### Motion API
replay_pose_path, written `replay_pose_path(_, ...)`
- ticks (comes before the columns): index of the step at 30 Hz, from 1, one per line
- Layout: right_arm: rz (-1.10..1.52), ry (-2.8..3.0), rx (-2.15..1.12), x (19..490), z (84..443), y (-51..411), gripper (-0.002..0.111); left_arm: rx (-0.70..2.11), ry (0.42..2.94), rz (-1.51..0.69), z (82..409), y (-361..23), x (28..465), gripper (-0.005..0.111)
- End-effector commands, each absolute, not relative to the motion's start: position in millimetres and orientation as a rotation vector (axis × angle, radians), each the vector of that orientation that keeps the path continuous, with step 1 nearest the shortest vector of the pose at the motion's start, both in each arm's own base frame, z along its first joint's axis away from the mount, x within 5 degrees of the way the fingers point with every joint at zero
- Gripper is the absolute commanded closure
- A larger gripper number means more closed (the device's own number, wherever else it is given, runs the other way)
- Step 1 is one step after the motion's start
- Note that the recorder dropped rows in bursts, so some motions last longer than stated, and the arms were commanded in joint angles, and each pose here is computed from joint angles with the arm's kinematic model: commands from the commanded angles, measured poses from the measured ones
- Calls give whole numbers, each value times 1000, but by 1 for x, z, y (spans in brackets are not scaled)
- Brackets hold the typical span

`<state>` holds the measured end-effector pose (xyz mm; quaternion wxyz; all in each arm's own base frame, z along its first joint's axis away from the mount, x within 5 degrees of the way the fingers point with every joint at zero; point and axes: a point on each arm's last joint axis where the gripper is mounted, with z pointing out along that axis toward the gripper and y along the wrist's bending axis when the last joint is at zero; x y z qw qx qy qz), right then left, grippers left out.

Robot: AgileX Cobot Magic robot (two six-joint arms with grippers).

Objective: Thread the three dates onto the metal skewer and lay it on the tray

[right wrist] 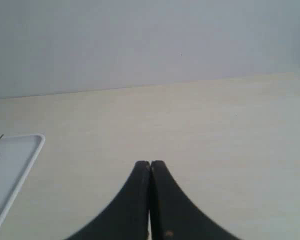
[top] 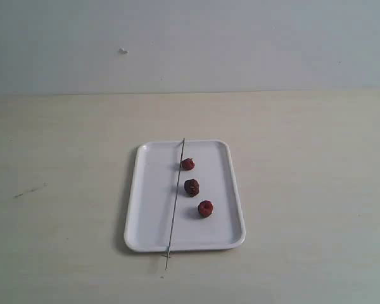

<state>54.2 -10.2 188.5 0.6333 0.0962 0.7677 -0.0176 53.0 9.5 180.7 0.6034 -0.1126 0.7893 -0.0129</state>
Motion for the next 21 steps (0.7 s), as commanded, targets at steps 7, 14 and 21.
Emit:
replay_pose_path(7, -52, 1748, 216, 54, 188, -11, 108, -254, 1818, -37, 181, 9, 53, 107)
replay_pose_path(14, -52, 1750, 217, 54, 188, -11, 108, -254, 1818, -37, 181, 9, 53, 107)
replay_pose_path(21, -52, 1750, 217, 54, 188, -11, 108, -180, 1637, -61, 198, 6, 56, 107)
